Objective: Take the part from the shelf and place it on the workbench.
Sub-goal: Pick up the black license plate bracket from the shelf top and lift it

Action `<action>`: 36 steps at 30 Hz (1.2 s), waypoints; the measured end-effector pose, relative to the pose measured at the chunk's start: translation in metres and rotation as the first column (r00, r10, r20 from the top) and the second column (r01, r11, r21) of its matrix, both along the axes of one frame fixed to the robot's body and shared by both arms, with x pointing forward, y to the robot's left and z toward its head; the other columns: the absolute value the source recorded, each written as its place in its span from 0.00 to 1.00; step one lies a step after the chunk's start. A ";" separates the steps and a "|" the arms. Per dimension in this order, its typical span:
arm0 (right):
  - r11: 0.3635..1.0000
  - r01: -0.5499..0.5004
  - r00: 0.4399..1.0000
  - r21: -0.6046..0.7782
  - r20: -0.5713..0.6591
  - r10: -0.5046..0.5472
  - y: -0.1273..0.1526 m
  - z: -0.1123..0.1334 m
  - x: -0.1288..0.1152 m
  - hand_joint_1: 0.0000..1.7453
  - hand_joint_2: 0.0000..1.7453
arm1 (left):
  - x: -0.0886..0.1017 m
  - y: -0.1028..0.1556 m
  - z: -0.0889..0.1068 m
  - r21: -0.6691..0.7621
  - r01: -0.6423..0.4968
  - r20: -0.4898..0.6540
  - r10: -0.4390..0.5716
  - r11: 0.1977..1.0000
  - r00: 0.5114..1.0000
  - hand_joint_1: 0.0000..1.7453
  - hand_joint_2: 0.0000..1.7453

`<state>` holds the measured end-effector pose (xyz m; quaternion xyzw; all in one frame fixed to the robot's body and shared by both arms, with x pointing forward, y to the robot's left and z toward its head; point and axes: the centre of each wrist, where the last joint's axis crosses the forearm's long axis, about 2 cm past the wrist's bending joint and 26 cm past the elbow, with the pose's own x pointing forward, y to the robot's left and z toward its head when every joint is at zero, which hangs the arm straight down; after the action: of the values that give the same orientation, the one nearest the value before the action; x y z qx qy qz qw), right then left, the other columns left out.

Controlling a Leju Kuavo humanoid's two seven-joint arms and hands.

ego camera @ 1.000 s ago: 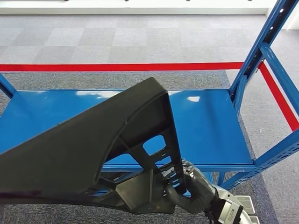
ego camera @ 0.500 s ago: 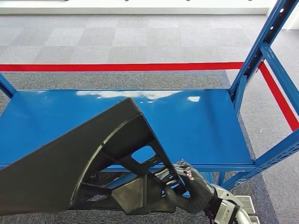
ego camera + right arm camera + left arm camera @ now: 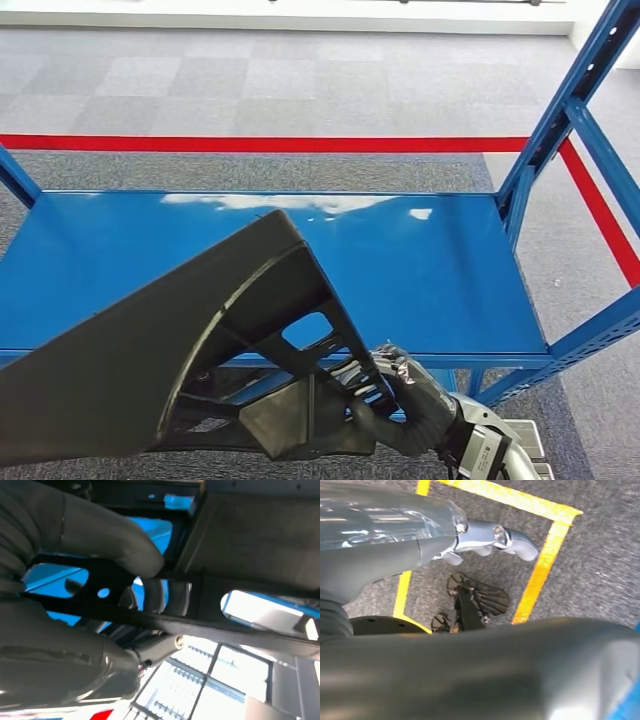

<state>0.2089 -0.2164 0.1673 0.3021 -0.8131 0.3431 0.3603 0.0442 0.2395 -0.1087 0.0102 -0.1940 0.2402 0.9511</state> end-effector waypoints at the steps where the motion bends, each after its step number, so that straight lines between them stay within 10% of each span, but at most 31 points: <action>1: 1.000 0.000 1.000 -0.001 -0.002 0.000 0.000 -0.001 0.000 1.00 1.00 | 0.000 0.000 0.000 0.000 0.000 -0.002 0.000 1.000 1.000 0.00 1.00; 36: 1.000 -0.019 1.000 0.006 -0.012 0.019 0.000 -0.002 0.001 1.00 1.00 | 0.001 0.005 0.000 0.008 -0.013 0.003 0.012 1.000 1.000 0.00 1.00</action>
<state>0.2096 -0.2166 0.1648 0.3130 -0.8091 0.3424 0.3608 0.0448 0.2446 -0.1091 0.0147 -0.1962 0.2454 0.9492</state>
